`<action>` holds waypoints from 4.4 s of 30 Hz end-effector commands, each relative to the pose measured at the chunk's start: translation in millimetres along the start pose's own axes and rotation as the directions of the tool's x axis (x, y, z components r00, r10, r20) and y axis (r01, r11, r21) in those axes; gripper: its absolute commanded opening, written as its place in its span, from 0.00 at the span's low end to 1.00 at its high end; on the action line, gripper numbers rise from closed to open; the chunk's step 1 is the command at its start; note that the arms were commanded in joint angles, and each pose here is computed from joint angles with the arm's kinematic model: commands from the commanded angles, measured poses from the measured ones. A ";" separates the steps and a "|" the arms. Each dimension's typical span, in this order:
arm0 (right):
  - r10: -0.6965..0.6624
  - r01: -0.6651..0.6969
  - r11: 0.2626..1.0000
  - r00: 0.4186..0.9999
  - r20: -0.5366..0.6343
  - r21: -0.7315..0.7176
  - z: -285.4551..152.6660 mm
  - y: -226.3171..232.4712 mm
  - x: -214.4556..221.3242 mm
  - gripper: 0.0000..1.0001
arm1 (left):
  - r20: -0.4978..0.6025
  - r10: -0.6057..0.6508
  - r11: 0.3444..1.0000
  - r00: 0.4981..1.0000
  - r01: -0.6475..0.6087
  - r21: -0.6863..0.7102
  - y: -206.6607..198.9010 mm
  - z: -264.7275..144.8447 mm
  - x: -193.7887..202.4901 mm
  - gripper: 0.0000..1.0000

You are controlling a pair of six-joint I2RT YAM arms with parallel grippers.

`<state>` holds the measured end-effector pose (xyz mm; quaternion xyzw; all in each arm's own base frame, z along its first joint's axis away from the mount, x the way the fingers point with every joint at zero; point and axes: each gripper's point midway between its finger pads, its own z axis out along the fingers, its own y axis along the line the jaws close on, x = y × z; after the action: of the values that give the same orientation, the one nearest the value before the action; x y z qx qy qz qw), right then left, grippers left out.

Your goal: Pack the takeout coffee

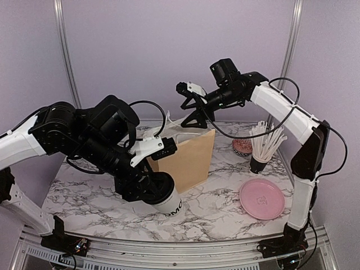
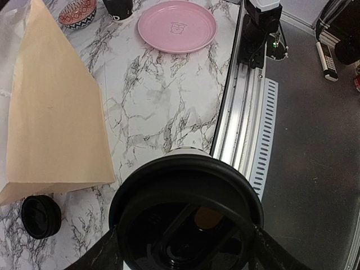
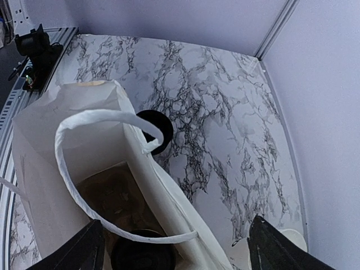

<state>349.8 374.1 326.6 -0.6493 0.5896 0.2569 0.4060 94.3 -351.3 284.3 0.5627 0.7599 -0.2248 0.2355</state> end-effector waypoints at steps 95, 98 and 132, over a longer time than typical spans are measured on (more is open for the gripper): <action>0.213 -0.208 0.953 0.977 0.001 -0.219 -26.5 132.3 -29.5 0.26 | -0.174 0.205 0.828 0.963 -0.265 -0.495 60.5 12.0 -18.5 0.51; 0.209 -0.192 0.946 0.977 0.038 -0.260 -46.1 127.6 -34.4 0.37 | -0.177 0.197 0.831 0.964 -0.260 -0.492 60.0 13.5 -13.8 0.51; 0.374 -0.392 0.920 0.890 -0.261 -0.018 143.5 -6.4 148.3 0.42 | -0.185 0.277 0.698 0.943 -0.330 -0.636 59.8 21.9 29.7 0.48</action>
<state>393.2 393.5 133.4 -0.5556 0.7484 0.2814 0.2278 144.6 -328.2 233.6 0.5779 0.7043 0.1251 0.3929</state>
